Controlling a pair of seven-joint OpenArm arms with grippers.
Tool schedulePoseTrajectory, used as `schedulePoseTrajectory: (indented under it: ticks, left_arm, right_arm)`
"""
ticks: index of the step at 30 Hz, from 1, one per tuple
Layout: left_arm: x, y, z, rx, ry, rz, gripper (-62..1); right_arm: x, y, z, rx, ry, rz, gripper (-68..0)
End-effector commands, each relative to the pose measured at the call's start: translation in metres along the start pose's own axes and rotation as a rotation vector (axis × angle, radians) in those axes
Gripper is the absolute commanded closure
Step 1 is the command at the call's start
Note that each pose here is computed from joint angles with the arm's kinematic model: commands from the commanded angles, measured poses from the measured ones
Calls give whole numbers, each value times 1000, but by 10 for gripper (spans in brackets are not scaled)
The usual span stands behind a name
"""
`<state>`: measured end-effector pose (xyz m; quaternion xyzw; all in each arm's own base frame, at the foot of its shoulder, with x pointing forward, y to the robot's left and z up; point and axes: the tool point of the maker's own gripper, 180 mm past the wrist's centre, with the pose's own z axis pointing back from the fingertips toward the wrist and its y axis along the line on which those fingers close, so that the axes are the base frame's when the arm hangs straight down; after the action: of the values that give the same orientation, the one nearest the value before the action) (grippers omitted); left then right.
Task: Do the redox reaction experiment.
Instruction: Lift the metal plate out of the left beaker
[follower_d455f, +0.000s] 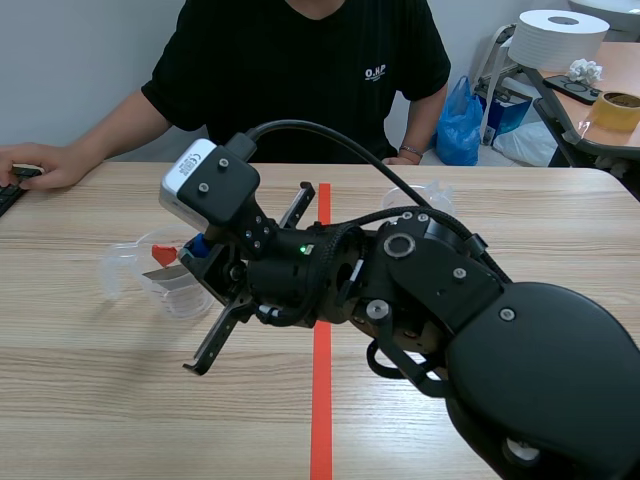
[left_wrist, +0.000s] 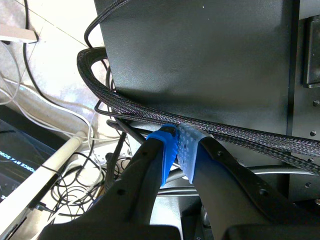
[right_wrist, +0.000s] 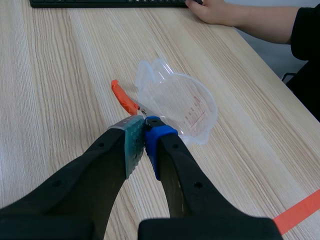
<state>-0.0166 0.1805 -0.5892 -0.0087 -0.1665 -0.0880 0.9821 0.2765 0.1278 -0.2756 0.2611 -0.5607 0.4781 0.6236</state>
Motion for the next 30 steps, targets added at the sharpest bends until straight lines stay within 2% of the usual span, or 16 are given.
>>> schedulePoseTrajectory:
  ticks: [1, 30]
  left_arm:
    - [2, 1, 0, 2, -11, 2, -42]
    - [2, 1, 0, 2, -11, 2, -42]
  right_arm:
    - [19, -8, 0, -14, -50, 24, -6]
    - [21, -8, 0, -13, -59, 18, -6]
